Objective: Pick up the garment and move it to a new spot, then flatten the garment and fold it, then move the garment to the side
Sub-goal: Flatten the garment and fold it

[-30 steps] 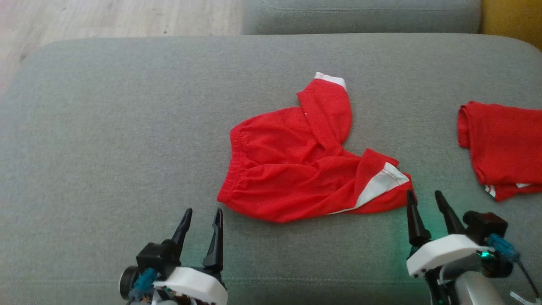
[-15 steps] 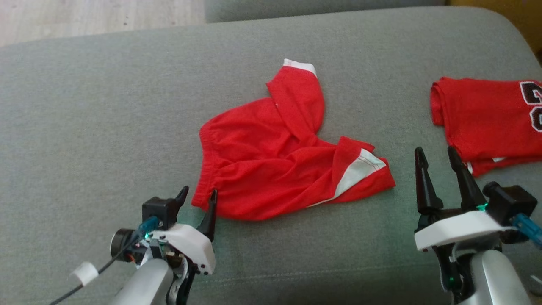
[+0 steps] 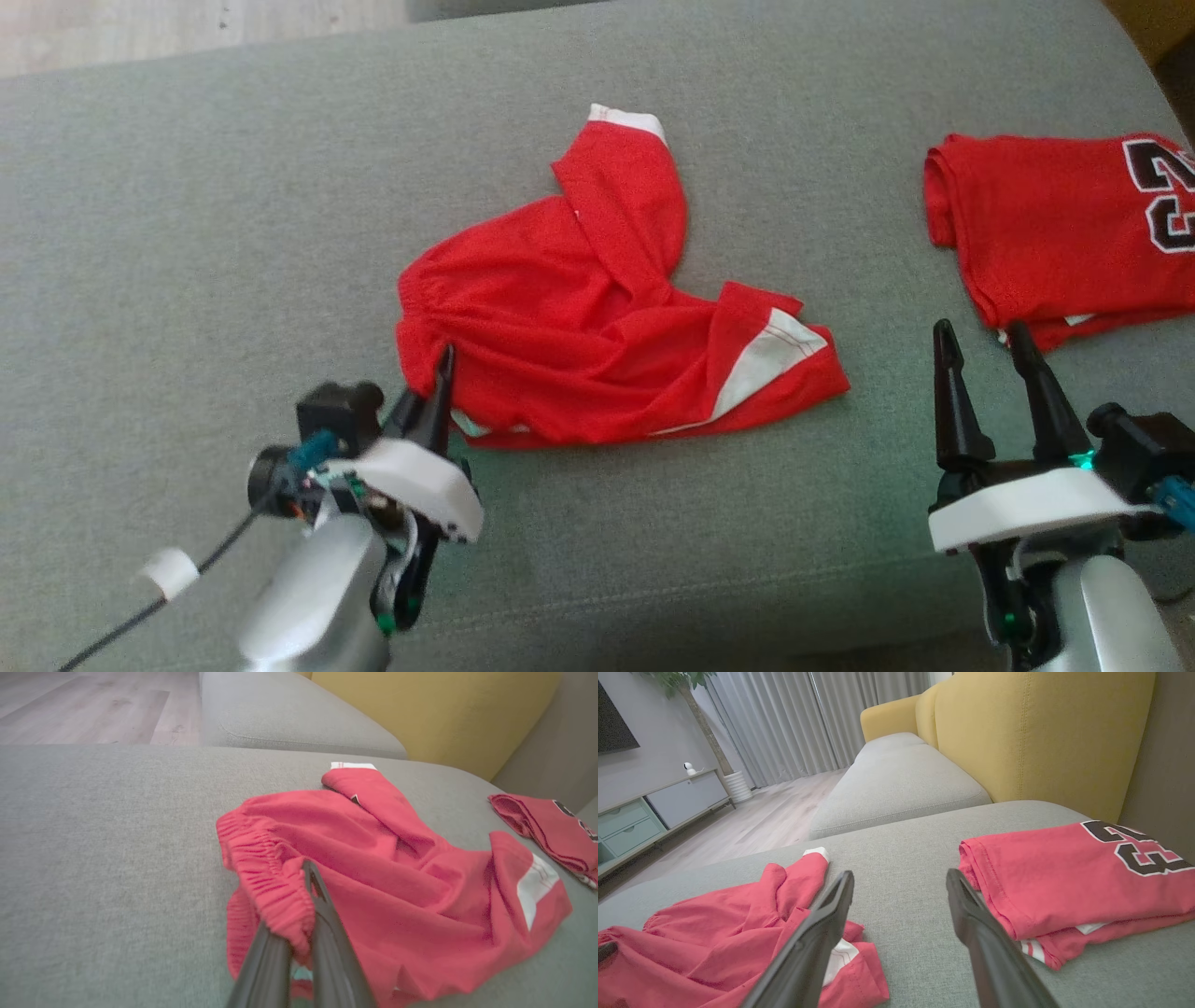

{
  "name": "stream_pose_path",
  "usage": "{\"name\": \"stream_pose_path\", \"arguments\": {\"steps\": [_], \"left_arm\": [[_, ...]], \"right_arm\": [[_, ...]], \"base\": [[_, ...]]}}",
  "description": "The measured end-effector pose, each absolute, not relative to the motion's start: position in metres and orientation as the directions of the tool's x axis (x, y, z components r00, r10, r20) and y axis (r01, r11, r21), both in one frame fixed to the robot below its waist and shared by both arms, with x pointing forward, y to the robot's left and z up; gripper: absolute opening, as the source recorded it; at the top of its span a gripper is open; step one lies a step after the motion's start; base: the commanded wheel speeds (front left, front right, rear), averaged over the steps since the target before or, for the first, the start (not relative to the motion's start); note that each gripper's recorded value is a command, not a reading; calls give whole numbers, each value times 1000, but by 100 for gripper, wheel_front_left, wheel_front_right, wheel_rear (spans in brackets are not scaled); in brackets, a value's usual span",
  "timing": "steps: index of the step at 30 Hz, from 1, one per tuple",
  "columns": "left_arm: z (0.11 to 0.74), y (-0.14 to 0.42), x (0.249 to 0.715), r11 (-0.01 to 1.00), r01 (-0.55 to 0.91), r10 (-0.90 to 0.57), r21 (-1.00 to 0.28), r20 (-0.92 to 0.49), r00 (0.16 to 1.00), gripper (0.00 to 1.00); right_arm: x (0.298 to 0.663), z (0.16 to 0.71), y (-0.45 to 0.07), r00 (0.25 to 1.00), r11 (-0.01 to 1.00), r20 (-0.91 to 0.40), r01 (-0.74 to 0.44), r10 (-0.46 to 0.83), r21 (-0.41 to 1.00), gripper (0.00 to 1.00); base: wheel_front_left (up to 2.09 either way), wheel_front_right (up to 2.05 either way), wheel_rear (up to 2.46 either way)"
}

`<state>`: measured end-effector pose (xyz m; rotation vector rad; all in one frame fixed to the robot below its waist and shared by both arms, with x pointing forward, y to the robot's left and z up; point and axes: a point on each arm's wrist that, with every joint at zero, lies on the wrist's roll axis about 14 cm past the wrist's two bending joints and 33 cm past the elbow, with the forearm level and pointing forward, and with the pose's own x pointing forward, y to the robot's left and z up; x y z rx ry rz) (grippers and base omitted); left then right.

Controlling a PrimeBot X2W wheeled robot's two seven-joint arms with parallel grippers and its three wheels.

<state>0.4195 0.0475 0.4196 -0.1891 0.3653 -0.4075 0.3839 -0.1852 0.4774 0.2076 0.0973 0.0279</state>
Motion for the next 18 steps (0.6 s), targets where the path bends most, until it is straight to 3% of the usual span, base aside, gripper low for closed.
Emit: {"name": "stream_pose_path", "arguments": {"steps": [5,12,13,14,15,16,18], "left_arm": [[424,44,446,901,292,-389,-320,-298,872,0],[408,40,467,911,270,-372,-311,-343,862,0],[406,41,468,914,266,-368,-308,-344,864,11],[405,42,469,916,262,-363,-304,-346,865,37],[404,43,469,917,260,-359,-302,-346,867,76],[404,45,469,920,256,-353,-298,-344,870,100],[404,47,469,921,254,-350,-296,-337,874,100]], "right_arm": [[383,472,-192,994,977,-106,6,17,211,100],[383,469,-203,994,978,-112,42,-19,203,100],[384,469,-204,994,978,-109,44,-22,202,100],[383,469,-205,994,978,-106,45,-24,202,100],[383,468,-205,994,978,-108,46,-24,202,100],[383,468,-205,994,978,-110,46,-24,203,100],[383,467,-204,994,978,-111,46,-24,204,100]], "base": [[0,0,0],[0,0,0],[0,0,0],[0,0,0],[0,0,0],[0,0,0],[0,0,0]]}}
